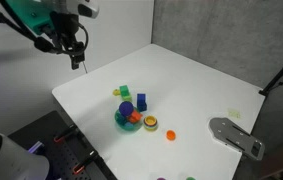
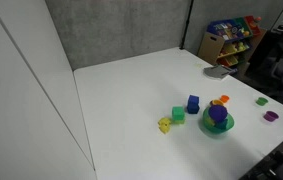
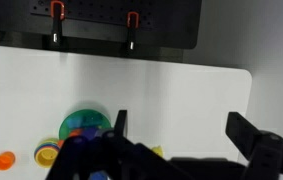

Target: Put the purple cup into the stack off cups

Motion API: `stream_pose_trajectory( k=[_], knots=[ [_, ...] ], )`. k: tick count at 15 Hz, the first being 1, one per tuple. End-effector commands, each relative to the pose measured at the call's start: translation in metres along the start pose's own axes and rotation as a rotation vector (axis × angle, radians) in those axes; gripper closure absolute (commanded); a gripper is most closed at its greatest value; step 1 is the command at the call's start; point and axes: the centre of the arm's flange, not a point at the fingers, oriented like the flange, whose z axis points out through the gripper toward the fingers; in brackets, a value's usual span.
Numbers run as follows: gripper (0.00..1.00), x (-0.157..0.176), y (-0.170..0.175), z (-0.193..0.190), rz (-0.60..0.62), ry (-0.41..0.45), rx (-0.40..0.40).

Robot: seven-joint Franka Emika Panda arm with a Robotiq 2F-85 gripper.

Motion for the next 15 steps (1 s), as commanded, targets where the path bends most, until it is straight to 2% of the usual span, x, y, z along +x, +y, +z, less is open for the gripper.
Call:
stream_pose_trajectory(
  k=[1,4,7,10,15],
  knots=[
    [0.00,0.000,0.000,0.000,0.000,0.000,0.000],
    [0.00,0.000,0.000,0.000,0.000,0.000,0.000],
    [0.00,0.006,0.007,-0.013,0.013,0.028,-0.033],
    [0.00,0.014,0.018,-0.024,0.035,0.059,-0.046],
    [0.00,0.035,0.043,-0.023,0.072,0.107,-0.077]
  ],
)
